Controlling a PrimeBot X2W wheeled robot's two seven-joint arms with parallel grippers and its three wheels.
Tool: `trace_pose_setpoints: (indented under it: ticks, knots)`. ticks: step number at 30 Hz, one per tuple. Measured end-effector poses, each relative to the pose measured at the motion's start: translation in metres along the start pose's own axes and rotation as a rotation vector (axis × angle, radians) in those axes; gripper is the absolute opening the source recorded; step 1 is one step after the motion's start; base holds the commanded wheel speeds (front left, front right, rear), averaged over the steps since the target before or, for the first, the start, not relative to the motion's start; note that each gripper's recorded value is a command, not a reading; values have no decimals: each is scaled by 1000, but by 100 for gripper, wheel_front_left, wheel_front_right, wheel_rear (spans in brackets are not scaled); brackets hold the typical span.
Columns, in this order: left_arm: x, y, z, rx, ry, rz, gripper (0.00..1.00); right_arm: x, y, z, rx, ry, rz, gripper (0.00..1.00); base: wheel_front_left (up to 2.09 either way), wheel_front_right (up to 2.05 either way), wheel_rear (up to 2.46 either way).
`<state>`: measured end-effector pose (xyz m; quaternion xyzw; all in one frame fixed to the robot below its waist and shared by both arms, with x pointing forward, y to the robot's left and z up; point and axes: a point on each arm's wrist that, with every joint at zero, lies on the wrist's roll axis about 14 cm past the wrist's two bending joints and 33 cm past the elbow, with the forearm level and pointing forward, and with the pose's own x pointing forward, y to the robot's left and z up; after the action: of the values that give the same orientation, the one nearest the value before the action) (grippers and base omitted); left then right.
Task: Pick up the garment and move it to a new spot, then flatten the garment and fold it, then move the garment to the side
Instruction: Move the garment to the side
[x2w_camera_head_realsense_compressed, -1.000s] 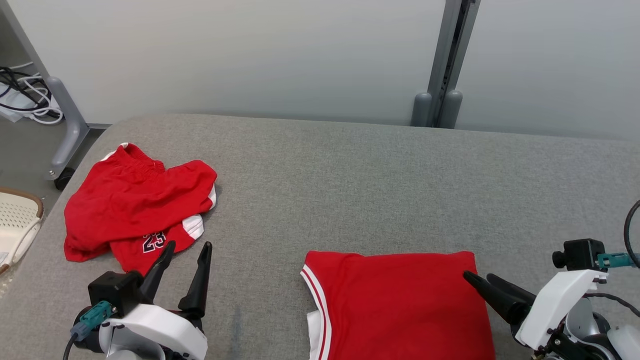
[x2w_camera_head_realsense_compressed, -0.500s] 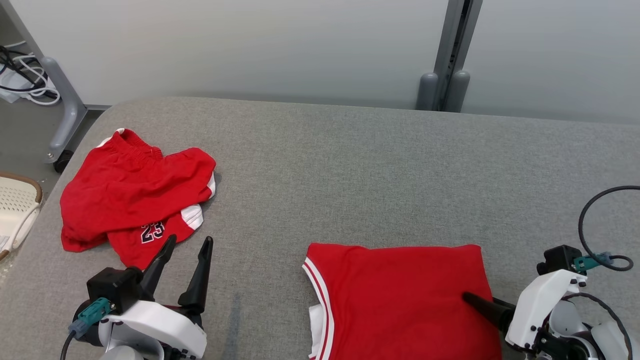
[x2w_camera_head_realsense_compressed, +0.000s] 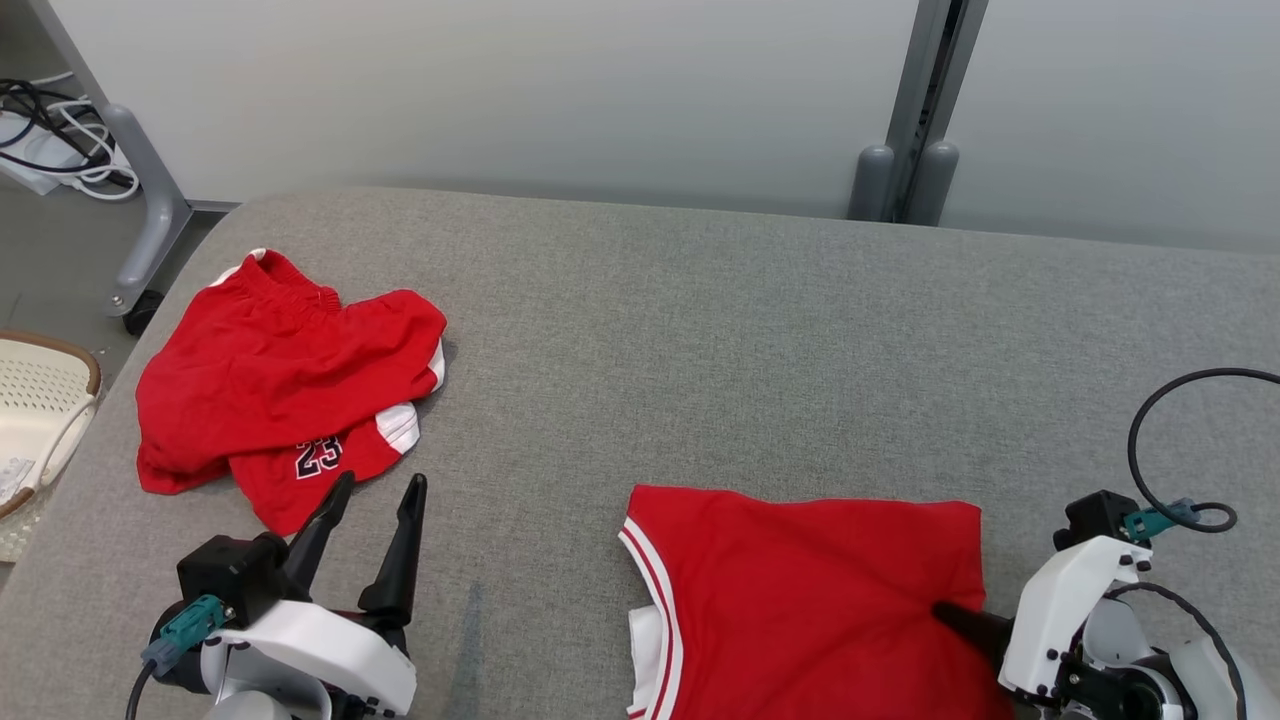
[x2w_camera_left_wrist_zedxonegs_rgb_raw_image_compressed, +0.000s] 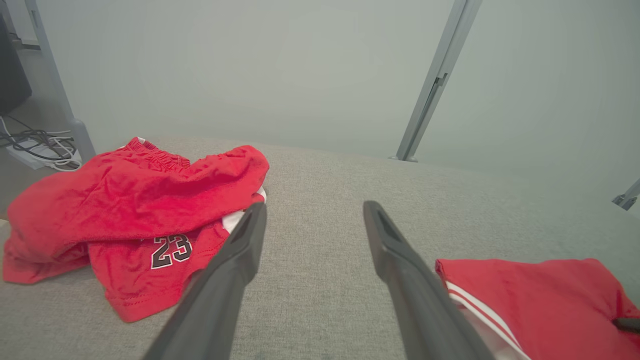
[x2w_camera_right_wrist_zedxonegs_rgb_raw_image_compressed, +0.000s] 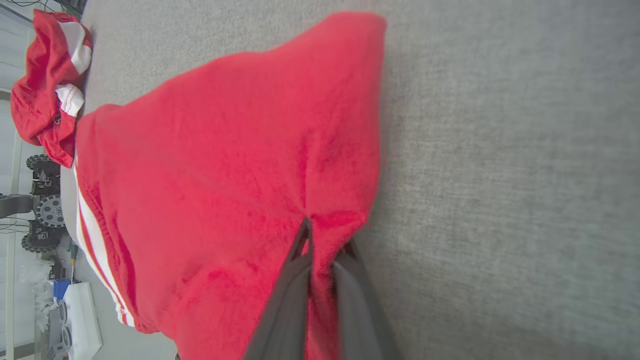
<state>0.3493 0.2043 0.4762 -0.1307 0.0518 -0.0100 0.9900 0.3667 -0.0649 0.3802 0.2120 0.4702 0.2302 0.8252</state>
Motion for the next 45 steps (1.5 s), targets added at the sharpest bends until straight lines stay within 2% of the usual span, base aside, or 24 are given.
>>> trace_pose_setpoints:
  ticks: [11, 26, 32, 40, 45]
  knots:
    - [6, -9, 3, 1, -14, -28, 100, -22, 7, 37, -68, -157, 17, 0, 0, 0, 0]
    - [33, -68, -4, 5, 1, -218, 100, -73, -29, 95, -203, -354, -141, 0, 0, 0, 0]
    - [59, -90, -10, 28, 21, -306, 100, -91, -40, 149, -293, -445, -214, 0, 0, 0, 0]
    - [97, -104, -35, 51, 86, -388, 100, -94, -88, 201, -266, -515, -330, 0, 0, 0, 0]
    - [116, -105, -55, 57, 127, -417, 100, -89, -128, 213, -216, -507, -419, 0, 0, 0, 0]
